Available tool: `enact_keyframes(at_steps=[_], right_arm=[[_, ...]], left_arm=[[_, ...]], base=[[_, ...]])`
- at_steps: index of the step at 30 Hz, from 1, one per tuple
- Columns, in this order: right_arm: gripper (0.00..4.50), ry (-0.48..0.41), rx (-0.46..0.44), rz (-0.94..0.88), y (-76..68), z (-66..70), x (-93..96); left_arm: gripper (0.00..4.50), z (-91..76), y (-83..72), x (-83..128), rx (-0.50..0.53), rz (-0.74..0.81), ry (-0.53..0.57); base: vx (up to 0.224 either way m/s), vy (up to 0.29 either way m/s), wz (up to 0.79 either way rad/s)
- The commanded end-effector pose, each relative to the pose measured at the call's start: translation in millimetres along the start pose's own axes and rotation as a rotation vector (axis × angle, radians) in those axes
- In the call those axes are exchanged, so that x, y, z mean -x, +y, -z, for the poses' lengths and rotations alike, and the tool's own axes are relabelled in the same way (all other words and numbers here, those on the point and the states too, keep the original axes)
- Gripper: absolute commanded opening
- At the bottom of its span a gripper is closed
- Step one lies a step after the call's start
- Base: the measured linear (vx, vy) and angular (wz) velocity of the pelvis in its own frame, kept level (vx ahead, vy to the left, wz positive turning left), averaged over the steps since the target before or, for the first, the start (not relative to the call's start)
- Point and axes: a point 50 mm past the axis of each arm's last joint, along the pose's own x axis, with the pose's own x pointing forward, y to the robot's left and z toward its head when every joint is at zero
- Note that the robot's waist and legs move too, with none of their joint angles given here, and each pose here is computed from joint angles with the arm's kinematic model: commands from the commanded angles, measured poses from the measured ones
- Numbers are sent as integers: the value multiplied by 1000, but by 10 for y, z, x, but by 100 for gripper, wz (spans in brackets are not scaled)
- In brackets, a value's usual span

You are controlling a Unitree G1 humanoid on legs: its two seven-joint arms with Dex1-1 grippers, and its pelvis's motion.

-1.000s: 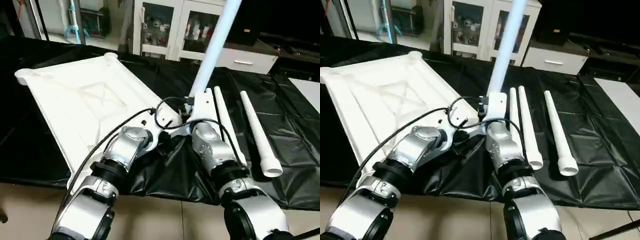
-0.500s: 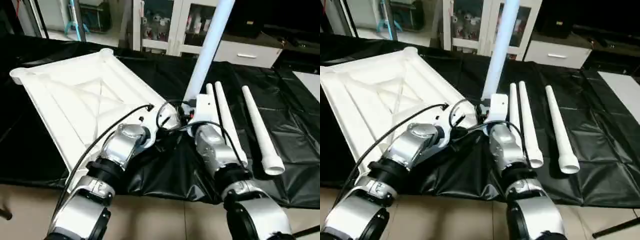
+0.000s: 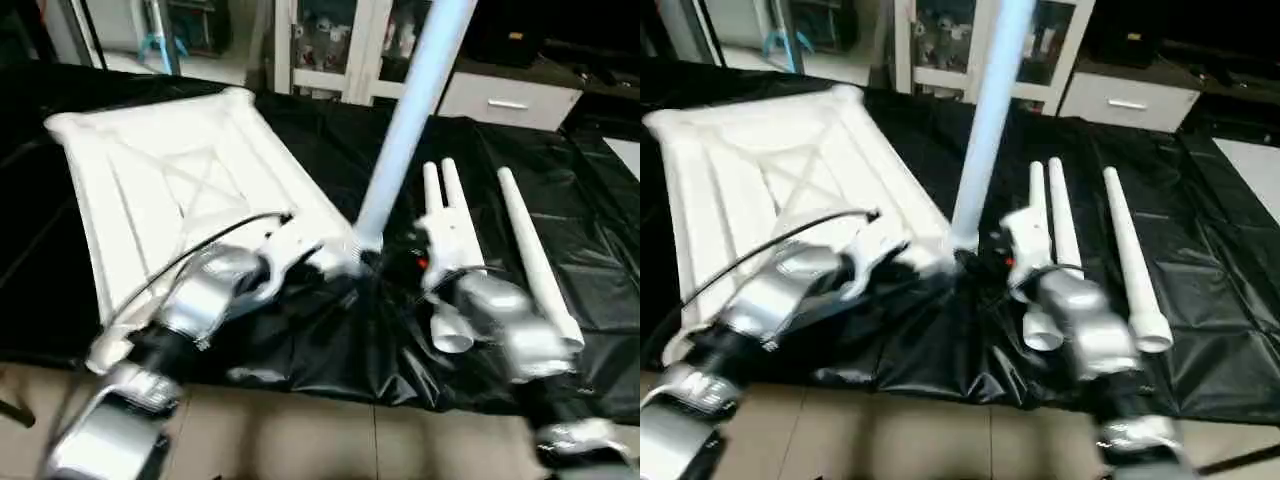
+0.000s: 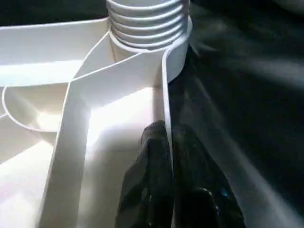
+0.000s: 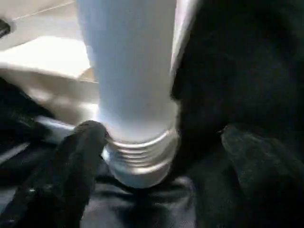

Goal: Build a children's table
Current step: Insert table leg to table base, then rotate leg to tighten

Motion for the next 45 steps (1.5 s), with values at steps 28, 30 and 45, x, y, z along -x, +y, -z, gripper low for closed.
enact_keyframes(at_steps=[28, 30, 45], right_arm=[[446, 99, 160, -431, 154, 17, 92], [446, 87, 147, -428, 154, 13, 62], [338, 85, 153, -432, 135, 54, 17]], left_arm=[[0, 207, -261, 2, -113, 365, 176], [0, 205, -263, 1, -114, 364, 176], [0, 224, -257, 10, -116, 360, 188]], base=[[0, 0, 0], [0, 0, 0], [0, 0, 0]])
